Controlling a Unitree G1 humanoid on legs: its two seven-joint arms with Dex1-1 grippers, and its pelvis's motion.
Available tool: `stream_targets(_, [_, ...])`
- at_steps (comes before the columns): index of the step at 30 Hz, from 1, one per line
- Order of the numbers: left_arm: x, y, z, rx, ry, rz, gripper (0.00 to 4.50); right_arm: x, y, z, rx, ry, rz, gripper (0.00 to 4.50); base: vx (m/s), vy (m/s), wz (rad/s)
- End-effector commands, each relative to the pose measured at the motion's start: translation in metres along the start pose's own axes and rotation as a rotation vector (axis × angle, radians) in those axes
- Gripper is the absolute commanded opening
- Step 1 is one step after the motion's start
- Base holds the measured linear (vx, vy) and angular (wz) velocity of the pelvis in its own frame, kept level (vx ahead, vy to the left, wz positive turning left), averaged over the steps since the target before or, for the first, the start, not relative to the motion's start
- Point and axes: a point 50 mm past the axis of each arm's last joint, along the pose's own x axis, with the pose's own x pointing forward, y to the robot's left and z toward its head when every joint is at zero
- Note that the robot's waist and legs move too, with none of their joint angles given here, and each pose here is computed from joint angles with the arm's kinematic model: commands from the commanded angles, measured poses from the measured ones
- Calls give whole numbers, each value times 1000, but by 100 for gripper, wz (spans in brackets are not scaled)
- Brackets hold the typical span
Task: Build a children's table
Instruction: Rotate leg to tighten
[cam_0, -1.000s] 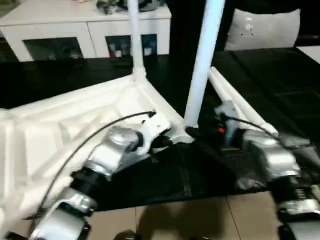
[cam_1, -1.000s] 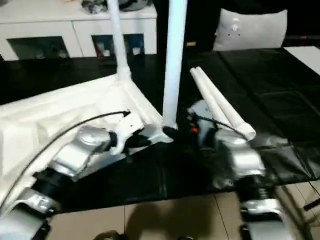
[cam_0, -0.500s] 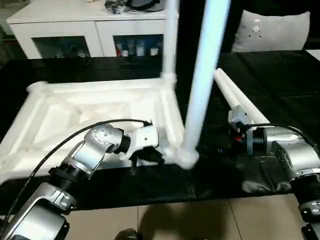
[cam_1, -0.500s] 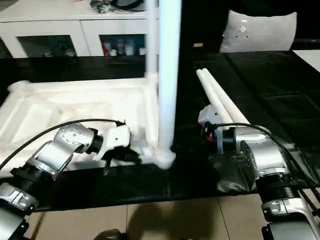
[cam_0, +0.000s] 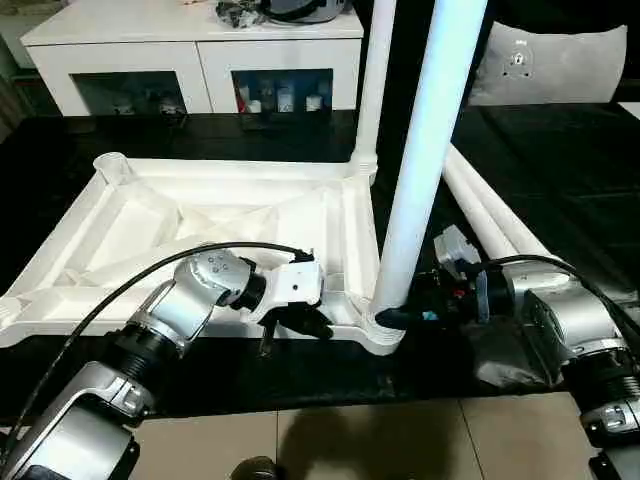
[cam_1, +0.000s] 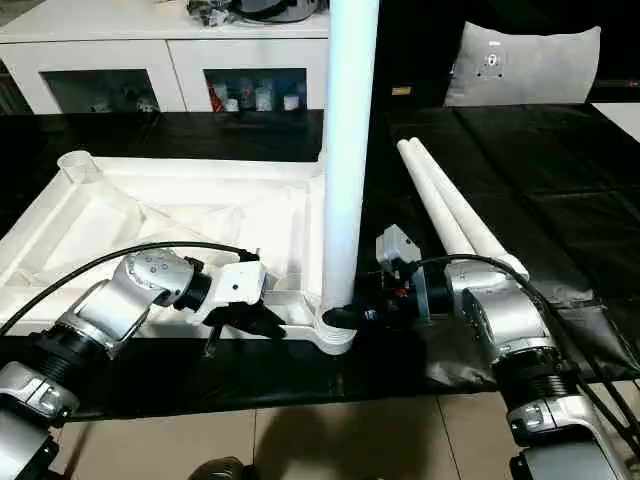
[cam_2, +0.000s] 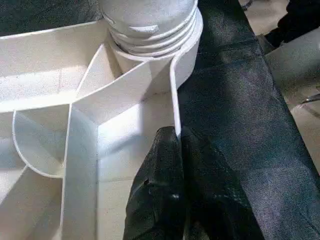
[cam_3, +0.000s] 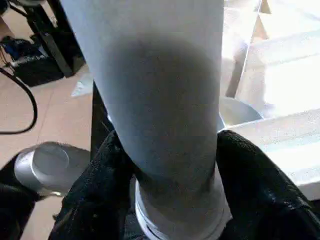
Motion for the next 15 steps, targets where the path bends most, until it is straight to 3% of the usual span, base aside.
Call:
stream_targets(1, [2,0,7,51,3,-37,0,3,3,0,6,-8,30,229,0,0,0])
stream_targets(7, [2,4,8,-77,-50,76,0,13,3,0,77,-68,-46,200,0,0,0])
stream_targets(15, [20,22,20,-345,-96,395,0,45,-25,-8,246,-50,-499,198,0,0,0])
